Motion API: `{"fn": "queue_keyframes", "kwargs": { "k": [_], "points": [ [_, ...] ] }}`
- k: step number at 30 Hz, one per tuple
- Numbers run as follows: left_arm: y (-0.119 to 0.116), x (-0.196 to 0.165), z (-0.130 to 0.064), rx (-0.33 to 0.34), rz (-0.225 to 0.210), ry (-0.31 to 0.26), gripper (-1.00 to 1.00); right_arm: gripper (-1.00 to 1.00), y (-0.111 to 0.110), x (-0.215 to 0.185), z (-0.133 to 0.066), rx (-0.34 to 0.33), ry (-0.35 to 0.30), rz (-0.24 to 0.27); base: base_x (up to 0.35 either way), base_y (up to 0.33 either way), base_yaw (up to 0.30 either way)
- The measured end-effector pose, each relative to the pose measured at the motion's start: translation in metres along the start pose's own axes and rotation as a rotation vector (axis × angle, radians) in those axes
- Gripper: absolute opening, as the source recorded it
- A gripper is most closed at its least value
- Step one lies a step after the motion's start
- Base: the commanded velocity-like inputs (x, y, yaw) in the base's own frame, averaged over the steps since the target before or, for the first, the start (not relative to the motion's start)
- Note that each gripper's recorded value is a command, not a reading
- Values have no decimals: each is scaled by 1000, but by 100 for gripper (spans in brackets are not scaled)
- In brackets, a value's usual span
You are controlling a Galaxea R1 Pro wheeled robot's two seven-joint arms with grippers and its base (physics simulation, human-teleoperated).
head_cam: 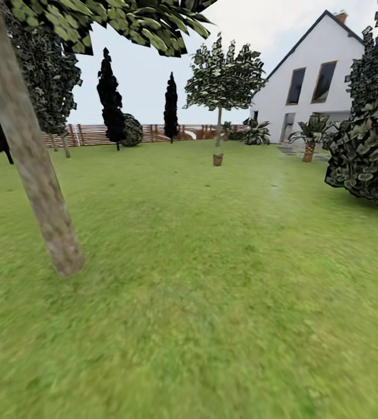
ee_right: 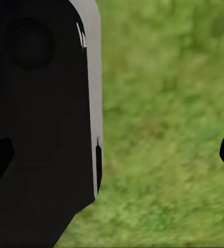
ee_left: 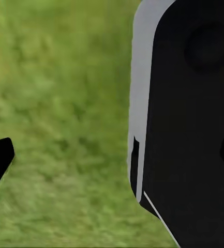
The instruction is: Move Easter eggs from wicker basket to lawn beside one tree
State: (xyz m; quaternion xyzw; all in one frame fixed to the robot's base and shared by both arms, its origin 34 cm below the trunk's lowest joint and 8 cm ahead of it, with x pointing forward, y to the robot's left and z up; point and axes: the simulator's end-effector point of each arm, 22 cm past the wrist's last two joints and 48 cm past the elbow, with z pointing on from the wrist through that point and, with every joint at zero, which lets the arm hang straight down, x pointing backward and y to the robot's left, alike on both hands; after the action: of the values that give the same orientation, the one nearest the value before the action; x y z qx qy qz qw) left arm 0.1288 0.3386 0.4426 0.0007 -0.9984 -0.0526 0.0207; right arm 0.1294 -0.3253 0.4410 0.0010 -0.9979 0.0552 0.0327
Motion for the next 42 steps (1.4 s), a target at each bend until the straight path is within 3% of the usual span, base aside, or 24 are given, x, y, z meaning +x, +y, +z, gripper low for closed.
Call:
{"fn": "queue_keyframes", "kwargs": {
  "k": [12,42],
  "points": [
    [0,0,0,0,0,0,100,100,0,0,0,0,0,0,329,0,-211],
    [0,0,0,0,0,0,100,100,1,0,0,-1,0,0,329,0,-4]
  ]
}}
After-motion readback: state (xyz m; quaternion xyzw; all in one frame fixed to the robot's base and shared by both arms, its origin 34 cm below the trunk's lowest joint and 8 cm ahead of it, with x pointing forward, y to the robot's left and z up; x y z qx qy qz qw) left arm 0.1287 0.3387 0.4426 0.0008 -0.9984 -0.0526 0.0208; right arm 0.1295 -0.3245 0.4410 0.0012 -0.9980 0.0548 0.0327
